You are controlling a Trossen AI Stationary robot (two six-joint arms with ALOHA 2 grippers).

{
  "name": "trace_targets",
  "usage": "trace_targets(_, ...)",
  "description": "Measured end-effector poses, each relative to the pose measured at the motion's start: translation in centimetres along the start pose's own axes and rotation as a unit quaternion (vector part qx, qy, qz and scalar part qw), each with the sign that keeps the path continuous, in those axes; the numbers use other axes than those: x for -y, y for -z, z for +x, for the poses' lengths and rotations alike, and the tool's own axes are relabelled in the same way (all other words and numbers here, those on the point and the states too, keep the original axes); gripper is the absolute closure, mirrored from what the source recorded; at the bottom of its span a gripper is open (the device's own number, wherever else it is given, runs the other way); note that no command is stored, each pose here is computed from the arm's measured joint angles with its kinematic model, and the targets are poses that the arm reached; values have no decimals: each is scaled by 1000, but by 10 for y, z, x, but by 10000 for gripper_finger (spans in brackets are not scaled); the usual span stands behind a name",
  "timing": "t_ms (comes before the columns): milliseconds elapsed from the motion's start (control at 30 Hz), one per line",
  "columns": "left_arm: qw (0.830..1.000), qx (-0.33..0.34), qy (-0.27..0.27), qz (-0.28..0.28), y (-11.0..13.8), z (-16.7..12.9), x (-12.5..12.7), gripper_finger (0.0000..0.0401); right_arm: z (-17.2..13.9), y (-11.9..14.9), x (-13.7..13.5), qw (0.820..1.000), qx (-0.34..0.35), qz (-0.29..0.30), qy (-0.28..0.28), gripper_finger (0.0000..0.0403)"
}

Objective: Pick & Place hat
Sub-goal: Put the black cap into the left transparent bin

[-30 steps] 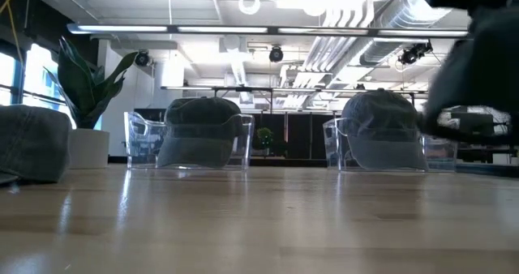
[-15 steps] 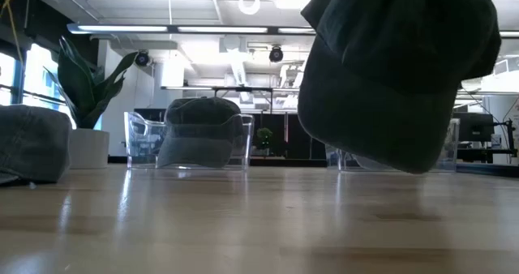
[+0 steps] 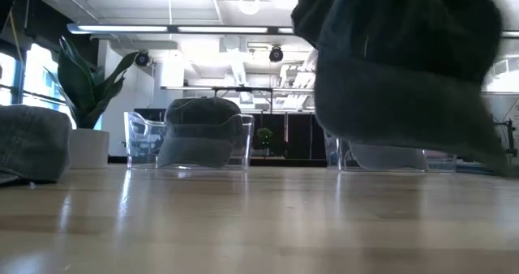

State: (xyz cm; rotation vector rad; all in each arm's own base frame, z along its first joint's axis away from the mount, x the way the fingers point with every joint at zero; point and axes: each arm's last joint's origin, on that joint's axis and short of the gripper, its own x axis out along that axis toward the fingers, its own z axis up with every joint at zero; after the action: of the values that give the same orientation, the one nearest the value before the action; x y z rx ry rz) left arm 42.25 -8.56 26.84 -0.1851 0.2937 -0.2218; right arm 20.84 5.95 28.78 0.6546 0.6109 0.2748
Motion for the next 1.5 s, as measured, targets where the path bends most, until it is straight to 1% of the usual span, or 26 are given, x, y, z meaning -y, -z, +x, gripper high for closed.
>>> trace_targets(67, 999, -4, 41, -18, -1, 0, 3, 133, 0, 0, 0, 1000, -1, 0, -4, 366)
trace_targets(167, 996, -14, 89, -25, -1, -1, 6, 155, 0, 0, -1, 1000, -8, -2, -15, 356)
trace_targets(333, 987, -15, 157, -22, -4, -2, 9, 206, 0, 0, -3, 998, -22, -27, -45, 370)
trace_targets(433, 982, 4, 191, -14, -8, -3, 12, 243, 0, 0, -6, 996, -29, -51, -73, 374)
trace_targets(500, 979, 18, 205, -9, -11, -4, 13, 268, -1, -1, -8, 993, -34, -66, -93, 369)
trace_targets(633, 978, 18, 207, -9, -11, -4, 14, 324, 0, 2, -15, 988, -34, -93, -116, 337)
trace_targets(733, 978, 19, 206, -9, -11, -4, 14, 376, 1, 5, -19, 986, -34, -111, -124, 303)
trace_targets(767, 978, 19, 205, -9, -11, -4, 14, 388, 1, 6, -20, 985, -34, -113, -123, 289)
trace_targets(800, 979, 19, 205, -11, -11, -4, 14, 394, 2, 7, -21, 985, -35, -119, -123, 274)
trace_targets(900, 979, 22, 205, -14, -16, -9, 15, 386, 5, 17, -17, 981, -49, -147, -118, 225)
trace_targets(967, 978, 24, 206, -20, -18, -10, 16, 390, 9, 26, -12, 978, -58, -172, -103, 191)
trace_targets(1033, 977, 10, 210, -35, -16, -9, 15, 398, 12, 35, -5, 975, -64, -197, -80, 161)
trace_targets(1100, 976, 1, 212, -46, -14, -9, 15, 398, 16, 42, 1, 975, -61, -210, -47, 139)
trace_targets(1167, 976, -11, 209, -56, -12, -9, 15, 397, 18, 47, 8, 976, -54, -209, -8, 126)
trace_targets(1267, 980, -55, 180, -71, -10, -17, 14, 400, 20, 49, 22, 982, -31, -178, 57, 120)
trace_targets(1333, 983, -62, 156, -76, -14, -24, 14, 400, 19, 47, 33, 986, -17, -135, 96, 120)
trace_targets(1400, 983, -101, 115, -98, -13, -34, 13, 400, 20, 42, 47, 987, -6, -88, 132, 119)
trace_targets(1467, 979, -140, 70, -133, -7, -38, 10, 401, 21, 36, 60, 986, 2, -53, 158, 119)
trace_targets(1500, 975, -159, 34, -154, -2, -39, 6, 401, 22, 33, 68, 985, 3, -35, 170, 119)
